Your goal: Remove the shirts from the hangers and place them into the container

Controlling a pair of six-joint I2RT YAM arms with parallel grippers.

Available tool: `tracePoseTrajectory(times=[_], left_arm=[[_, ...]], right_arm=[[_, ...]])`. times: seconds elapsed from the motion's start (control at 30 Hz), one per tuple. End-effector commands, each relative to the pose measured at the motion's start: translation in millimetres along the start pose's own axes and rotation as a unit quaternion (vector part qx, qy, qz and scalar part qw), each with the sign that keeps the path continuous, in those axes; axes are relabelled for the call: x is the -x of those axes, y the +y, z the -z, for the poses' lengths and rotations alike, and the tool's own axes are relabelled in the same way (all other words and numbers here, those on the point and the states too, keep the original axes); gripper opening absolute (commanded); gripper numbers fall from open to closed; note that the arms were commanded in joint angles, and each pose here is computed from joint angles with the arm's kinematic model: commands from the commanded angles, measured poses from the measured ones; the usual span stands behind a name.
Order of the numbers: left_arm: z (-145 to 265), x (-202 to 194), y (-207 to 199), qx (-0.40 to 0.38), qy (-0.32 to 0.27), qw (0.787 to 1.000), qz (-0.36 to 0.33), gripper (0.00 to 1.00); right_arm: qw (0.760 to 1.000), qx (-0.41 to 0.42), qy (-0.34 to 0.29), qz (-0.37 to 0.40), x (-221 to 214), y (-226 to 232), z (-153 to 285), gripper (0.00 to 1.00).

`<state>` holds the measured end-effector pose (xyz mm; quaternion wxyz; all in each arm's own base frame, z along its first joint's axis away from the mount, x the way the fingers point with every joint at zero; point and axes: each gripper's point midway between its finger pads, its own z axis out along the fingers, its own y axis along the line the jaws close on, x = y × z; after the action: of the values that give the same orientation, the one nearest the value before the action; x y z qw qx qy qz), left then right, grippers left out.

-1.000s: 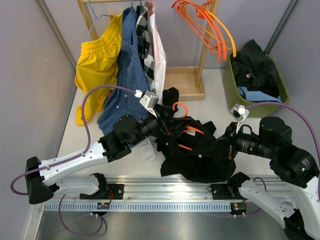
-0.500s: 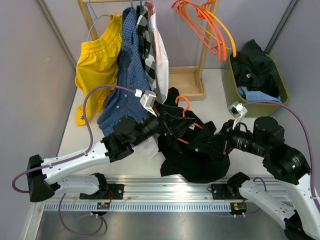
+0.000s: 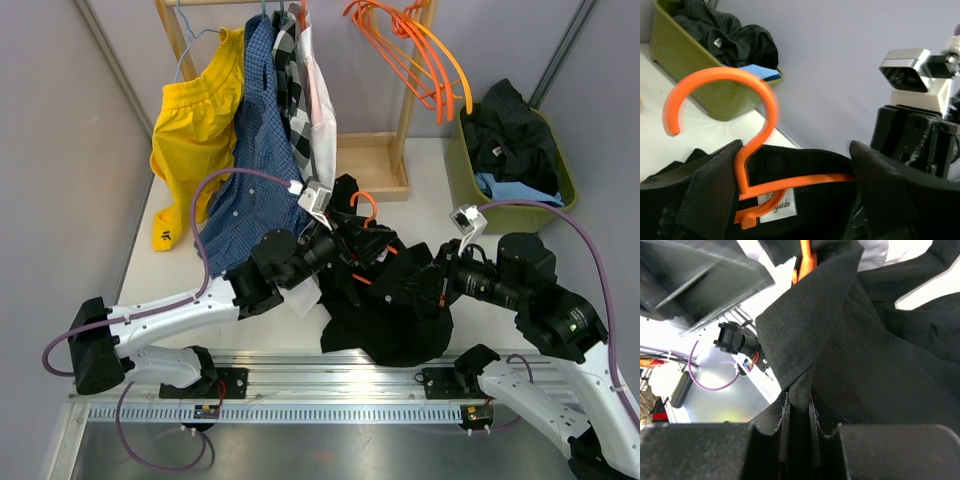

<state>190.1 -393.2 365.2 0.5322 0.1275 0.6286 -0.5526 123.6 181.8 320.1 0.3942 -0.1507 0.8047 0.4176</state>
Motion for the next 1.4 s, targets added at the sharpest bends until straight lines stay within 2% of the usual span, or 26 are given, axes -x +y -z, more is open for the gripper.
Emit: tracePoseTrajectory(times=[0.0, 0.07, 0.1, 0.13, 0.17, 0.5, 0.53, 0.57, 0.6, 0.63, 0.67, 0.8, 1.1, 1.2, 1.23, 1.3, 1.33, 1.37], left_arm=[[-8.5, 15.8, -27.1, -0.039, -0.022, 0.999, 0.021, 0.64], [-12.4, 15.6, -24.5, -0.028, -0.018, 0.999, 0.019, 0.32], [-12.8, 11.9, -19.0, -0.013, -0.009, 1.0, 0.018, 0.1], [-13.4, 11.6, -15.3, -0.003, -0.009, 1.0, 0.018, 0.03], [-12.7, 11.8, -13.4, 0.003, -0.009, 1.0, 0.019, 0.0], [-10.0, 21.1, -11.8, 0.019, -0.014, 1.0, 0.007, 0.0], [-10.0, 26.3, -11.7, 0.022, -0.02, 1.0, 0.002, 0.0], [-9.2, 27.9, -10.6, 0.03, -0.018, 0.999, -0.006, 0.0], [-9.0, 32.1, -8.8, 0.037, -0.019, 0.999, -0.025, 0.0], [-9.8, 46.5, -10.5, 0.046, -0.033, 0.998, -0.035, 0.0], [-8.6, 49.6, -7.8, 0.057, -0.032, 0.997, -0.047, 0.0], [-8.5, 80.8, 0.6, 0.095, -0.052, 0.988, -0.106, 0.0], [15.9, 178.9, 19.3, 0.167, -0.129, 0.961, -0.181, 0.0], [23.3, 196.4, 27.9, 0.189, -0.145, 0.952, -0.193, 0.0], [26.0, 199.4, 27.6, 0.189, -0.148, 0.951, -0.193, 0.0], [29.3, 201.1, 28.1, 0.19, -0.149, 0.951, -0.194, 0.0], [32.3, 200.2, 28.7, 0.191, -0.147, 0.951, -0.196, 0.0], [34.0, 199.2, 29.8, 0.192, -0.146, 0.95, -0.195, 0.0]], right_arm=[[0.998, 0.021, -0.059, 0.023, 28.7, 11.7, 0.4, 0.0], [0.997, 0.019, -0.067, 0.026, 31.4, 12.5, 3.1, 0.0], [0.997, 0.015, -0.071, 0.027, 33.2, 11.6, 3.7, 0.0], [0.997, 0.013, -0.076, 0.029, 34.5, 11.6, 5.5, 0.0], [0.996, 0.01, -0.08, 0.03, 36.6, 11.3, 6.4, 0.0], [0.996, -0.009, -0.087, 0.035, 43.2, 3.5, 0.6, 0.0], [0.996, -0.012, -0.082, 0.04, 42.0, 1.3, -1.4, 0.04], [0.996, -0.013, -0.081, 0.043, 41.9, 1.0, -1.2, 0.38], [0.996, -0.014, -0.076, 0.044, 40.3, 0.3, -1.7, 0.48], [0.996, -0.014, -0.071, 0.05, 38.2, -0.6, -2.0, 0.52], [0.996, -0.009, -0.066, 0.052, 35.5, 0.2, -2.5, 0.65], [0.997, -0.01, -0.054, 0.052, 25.2, -4.4, -4.3, 0.84], [0.998, -0.019, -0.035, 0.04, 2.6, -16.3, -5.5, 0.85], [0.999, -0.021, -0.031, 0.037, -1.5, -19.4, -7.8, 0.81], [0.999, -0.02, -0.031, 0.036, -2.0, -19.7, -8.7, 0.72], [0.999, -0.02, -0.029, 0.034, -4.1, -21.5, -11.0, 0.6], [0.999, -0.021, -0.029, 0.033, -4.3, -22.3, -11.9, 0.4], [0.999, -0.029, -0.032, 0.031, -3.2, -25.2, -12.7, 0.28]])
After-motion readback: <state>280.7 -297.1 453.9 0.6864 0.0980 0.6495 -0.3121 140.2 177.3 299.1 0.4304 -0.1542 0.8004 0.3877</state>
